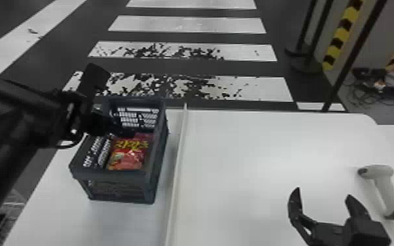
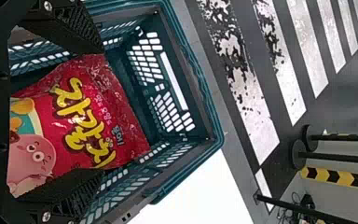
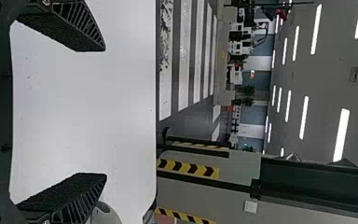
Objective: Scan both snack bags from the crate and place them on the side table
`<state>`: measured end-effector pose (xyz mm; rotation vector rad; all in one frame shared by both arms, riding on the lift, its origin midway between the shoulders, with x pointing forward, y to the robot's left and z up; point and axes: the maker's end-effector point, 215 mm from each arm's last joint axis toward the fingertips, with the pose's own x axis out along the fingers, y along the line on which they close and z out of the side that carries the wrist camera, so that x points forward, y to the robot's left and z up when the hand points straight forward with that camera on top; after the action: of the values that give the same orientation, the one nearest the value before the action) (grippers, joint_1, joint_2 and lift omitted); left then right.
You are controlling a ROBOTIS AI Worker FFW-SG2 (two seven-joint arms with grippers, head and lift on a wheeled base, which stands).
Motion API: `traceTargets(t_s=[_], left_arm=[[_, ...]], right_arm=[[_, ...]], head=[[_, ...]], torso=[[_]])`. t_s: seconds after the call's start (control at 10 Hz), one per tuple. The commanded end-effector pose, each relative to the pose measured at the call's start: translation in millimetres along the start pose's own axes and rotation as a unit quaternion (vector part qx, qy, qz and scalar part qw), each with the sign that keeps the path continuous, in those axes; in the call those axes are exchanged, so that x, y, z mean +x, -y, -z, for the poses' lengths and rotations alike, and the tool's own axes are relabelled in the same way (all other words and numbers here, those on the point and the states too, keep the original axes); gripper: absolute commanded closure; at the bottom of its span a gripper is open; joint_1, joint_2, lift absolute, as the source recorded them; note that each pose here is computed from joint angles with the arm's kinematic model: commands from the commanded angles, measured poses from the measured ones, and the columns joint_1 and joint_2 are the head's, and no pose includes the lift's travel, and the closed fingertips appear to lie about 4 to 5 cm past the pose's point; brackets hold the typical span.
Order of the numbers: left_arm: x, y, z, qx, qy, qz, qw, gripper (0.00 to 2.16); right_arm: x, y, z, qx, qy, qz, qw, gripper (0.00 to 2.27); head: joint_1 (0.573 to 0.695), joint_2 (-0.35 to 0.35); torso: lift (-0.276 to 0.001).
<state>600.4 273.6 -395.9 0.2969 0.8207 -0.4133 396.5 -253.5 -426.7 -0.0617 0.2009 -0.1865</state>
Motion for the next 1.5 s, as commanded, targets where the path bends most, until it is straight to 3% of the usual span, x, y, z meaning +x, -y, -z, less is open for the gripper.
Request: traceTargets(t_s=[0.0,0.3,0.6,0.8,1.4], left_arm=[[7,3,4,0.012,-0.014,0.003,0.9998,0.10],[24,15,7,0.042,-0.044,0.006,0.9981,0.10],[35,25,22,0.051,-0.071,0.020,0.9960,0.11],[40,26,26,0.058,-0.082,0.010,0.9949,0.12],[51,28,57,0.046,-0.104,0.028,0.9932,0.12]], right_arm=[[1,0,0,-0.001,0.000,0.000,1.000,0.03],[0,1,3,-0.001,-0.002,0.000,1.000,0.03],[0,1,5,-0.001,-0.003,0.000,1.000,0.03],[0,1,6,-0.002,-0.005,0.000,1.000,0.03],[8,-5,9,-0.004,-0.005,-0.008,1.000,0.03]], head=[[0.695,0.023],[0.695,0.015],[0.695,-0.003],[0.695,-0.009],[0.695,0.002]], torso=[[-0.095],[-0.095],[-0.095],[-0.095],[-0.095]])
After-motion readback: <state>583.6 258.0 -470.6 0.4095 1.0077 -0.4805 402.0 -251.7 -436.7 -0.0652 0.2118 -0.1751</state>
